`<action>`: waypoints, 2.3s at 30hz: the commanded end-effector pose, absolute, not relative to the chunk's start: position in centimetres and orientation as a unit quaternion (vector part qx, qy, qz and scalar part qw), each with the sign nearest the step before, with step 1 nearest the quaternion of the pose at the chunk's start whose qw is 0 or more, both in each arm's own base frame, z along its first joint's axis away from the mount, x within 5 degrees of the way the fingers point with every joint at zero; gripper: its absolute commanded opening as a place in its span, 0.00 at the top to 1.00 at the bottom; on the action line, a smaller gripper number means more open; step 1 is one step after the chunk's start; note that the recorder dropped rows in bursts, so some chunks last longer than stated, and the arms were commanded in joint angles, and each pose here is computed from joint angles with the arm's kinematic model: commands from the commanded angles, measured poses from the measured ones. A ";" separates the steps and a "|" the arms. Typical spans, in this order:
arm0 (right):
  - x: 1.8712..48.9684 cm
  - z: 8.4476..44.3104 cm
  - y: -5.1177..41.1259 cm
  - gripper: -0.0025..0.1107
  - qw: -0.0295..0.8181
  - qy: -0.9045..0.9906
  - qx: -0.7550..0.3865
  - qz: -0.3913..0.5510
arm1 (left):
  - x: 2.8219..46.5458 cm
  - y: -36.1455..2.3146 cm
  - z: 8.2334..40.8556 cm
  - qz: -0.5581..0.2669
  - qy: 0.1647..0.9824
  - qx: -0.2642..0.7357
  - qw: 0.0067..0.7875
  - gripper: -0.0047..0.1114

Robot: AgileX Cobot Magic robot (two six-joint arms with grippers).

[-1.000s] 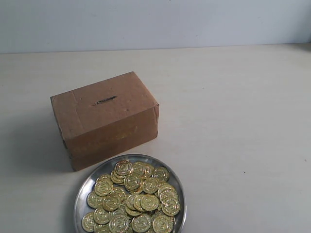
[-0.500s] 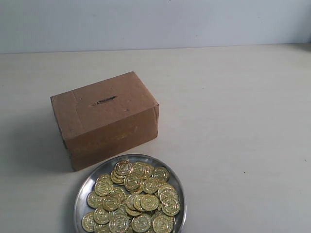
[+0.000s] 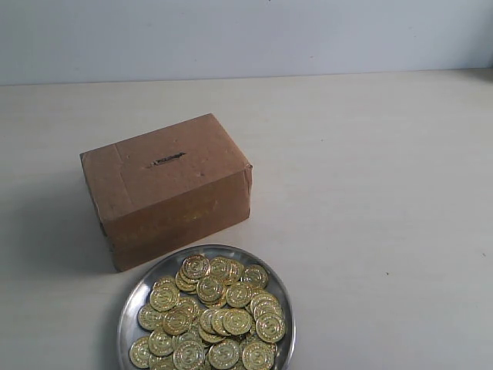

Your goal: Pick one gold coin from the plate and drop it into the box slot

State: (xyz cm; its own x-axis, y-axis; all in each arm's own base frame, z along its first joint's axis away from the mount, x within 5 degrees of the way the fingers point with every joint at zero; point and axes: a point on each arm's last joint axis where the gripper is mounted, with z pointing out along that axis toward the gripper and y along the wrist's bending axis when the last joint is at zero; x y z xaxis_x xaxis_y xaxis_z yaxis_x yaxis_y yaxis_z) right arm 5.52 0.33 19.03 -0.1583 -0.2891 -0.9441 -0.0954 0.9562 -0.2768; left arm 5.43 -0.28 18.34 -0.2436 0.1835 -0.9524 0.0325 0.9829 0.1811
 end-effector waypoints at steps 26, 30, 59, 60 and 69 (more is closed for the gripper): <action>5.5 18.8 0.5 0.19 0.637 0.770 -0.012 0.034 | 5.4 0.0 18.3 0.099 0.782 0.089 0.609 0.96; 5.3 18.3 0.6 0.19 0.613 0.789 -0.027 0.029 | 5.4 0.0 18.3 0.099 0.782 0.089 0.609 0.96; 5.3 18.2 0.6 0.98 0.611 0.789 -0.062 0.001 | 5.4 0.0 18.4 0.100 0.782 0.089 0.609 0.96; 5.3 18.2 0.6 0.98 0.612 0.789 -0.060 0.002 | 5.4 0.0 18.4 0.100 0.782 0.089 0.609 0.96; 5.3 18.3 1.1 0.98 0.608 0.789 0.010 0.088 | 5.4 0.0 18.4 0.100 0.782 0.089 0.609 0.96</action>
State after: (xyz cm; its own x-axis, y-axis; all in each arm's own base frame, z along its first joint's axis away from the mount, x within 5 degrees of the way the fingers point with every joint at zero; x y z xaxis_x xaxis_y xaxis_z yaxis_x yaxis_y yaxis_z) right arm 5.31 1.03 18.38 -0.2622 0.0954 -0.9603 -0.0942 0.9878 0.1238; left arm 5.41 -0.01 18.27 -0.2526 0.2651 -0.9305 0.0263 0.9632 0.2673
